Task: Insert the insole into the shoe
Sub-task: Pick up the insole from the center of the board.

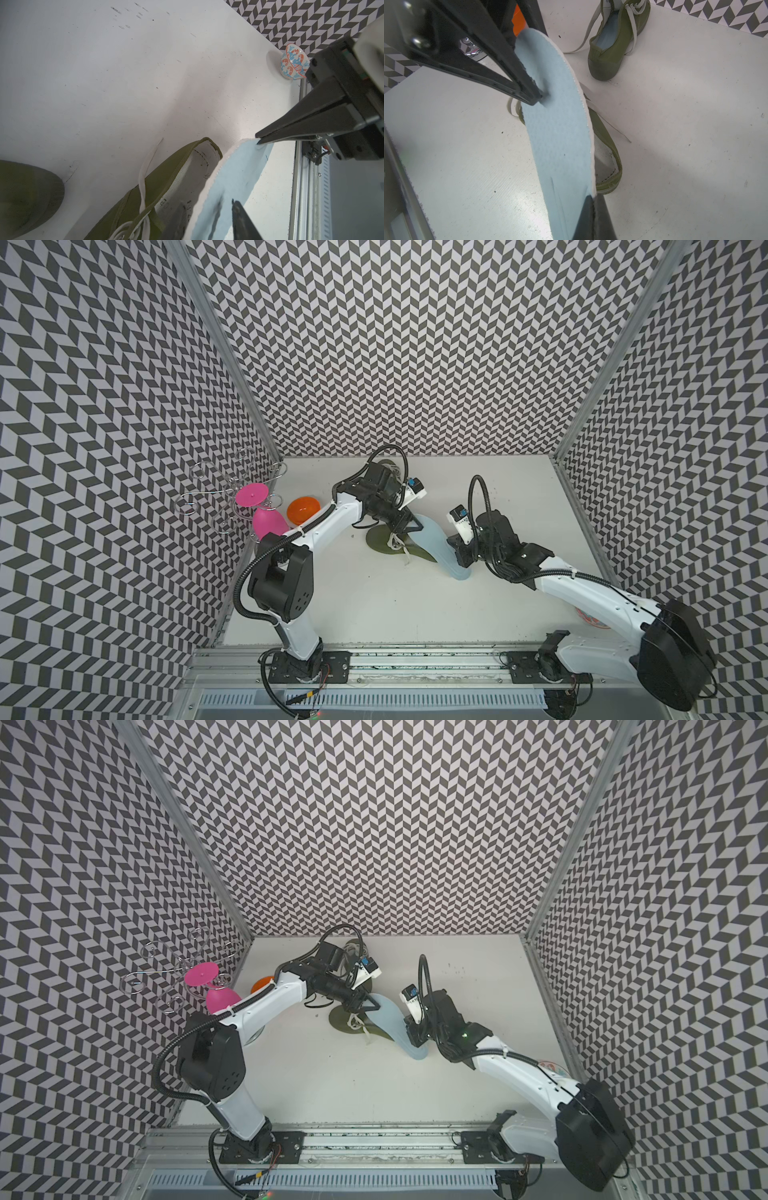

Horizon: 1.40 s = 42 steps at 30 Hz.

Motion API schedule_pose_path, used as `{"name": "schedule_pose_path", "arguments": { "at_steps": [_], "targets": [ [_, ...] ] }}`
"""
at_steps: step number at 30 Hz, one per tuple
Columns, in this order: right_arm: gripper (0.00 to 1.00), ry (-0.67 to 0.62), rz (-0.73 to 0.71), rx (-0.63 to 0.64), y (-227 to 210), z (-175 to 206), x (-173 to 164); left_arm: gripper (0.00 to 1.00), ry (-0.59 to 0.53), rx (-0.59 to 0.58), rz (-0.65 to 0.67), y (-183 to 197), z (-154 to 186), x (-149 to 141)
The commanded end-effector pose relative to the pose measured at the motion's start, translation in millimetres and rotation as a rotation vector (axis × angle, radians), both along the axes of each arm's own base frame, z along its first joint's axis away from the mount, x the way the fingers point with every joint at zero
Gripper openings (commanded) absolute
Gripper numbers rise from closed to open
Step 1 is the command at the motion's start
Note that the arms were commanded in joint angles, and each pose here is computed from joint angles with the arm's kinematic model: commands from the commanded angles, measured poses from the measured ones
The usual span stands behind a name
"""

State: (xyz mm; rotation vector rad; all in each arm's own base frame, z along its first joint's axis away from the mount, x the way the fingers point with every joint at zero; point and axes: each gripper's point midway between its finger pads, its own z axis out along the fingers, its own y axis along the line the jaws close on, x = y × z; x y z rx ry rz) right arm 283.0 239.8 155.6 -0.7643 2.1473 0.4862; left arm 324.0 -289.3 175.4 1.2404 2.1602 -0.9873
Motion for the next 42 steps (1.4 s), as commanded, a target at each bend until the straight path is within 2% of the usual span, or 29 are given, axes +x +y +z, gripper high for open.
{"name": "schedule_pose_path", "arguments": {
  "at_steps": [1, 5, 8, 12, 13, 15, 17, 21, 28, 34, 39, 42],
  "targets": [
    [0.00, -0.076, 0.002, 0.022, 6, 17, 10, 0.32, -0.006, -0.009, -0.032, -3, 4, -5],
    [0.00, -0.071, 0.005, 0.022, 7, 16, 9, 0.20, -0.003, -0.016, -0.034, -4, 6, -5],
    [0.00, -0.075, 0.003, 0.024, 7, 17, 9, 0.01, -0.007, -0.025, -0.045, -6, 10, -9],
    [0.00, -0.079, 0.010, 0.037, 10, 19, 10, 0.00, -0.027, -0.010, -0.050, -11, 14, -15],
    [0.03, -0.078, 0.016, 0.044, 11, 19, 9, 0.00, -0.032, -0.003, -0.053, -12, 14, -17],
    [0.25, -0.074, 0.034, 0.055, 15, 19, 8, 0.00, -0.047, 0.007, -0.065, -14, 16, -23],
    [0.42, -0.067, 0.042, 0.059, 18, 17, 9, 0.00, -0.061, 0.007, -0.066, -15, 18, -25],
    [0.53, -0.081, 0.055, 0.067, 23, 21, 12, 0.00, -0.056, 0.000, -0.077, -17, 21, -29],
    [0.59, -0.143, 0.118, 0.082, 34, 33, 16, 0.00, -0.057, -0.008, -0.134, -22, 24, -43],
    [0.62, -0.152, 0.247, 0.071, 42, 38, -1, 0.00, -0.065, -0.005, -0.143, -22, 23, -42],
    [0.59, -0.127, 0.369, 0.108, 53, 39, -19, 0.00, -0.086, -0.020, -0.129, -23, 30, -33],
    [0.56, -0.096, 0.343, 0.097, 50, 33, -18, 0.00, -0.071, -0.043, -0.066, -20, 35, -19]
  ]
}}
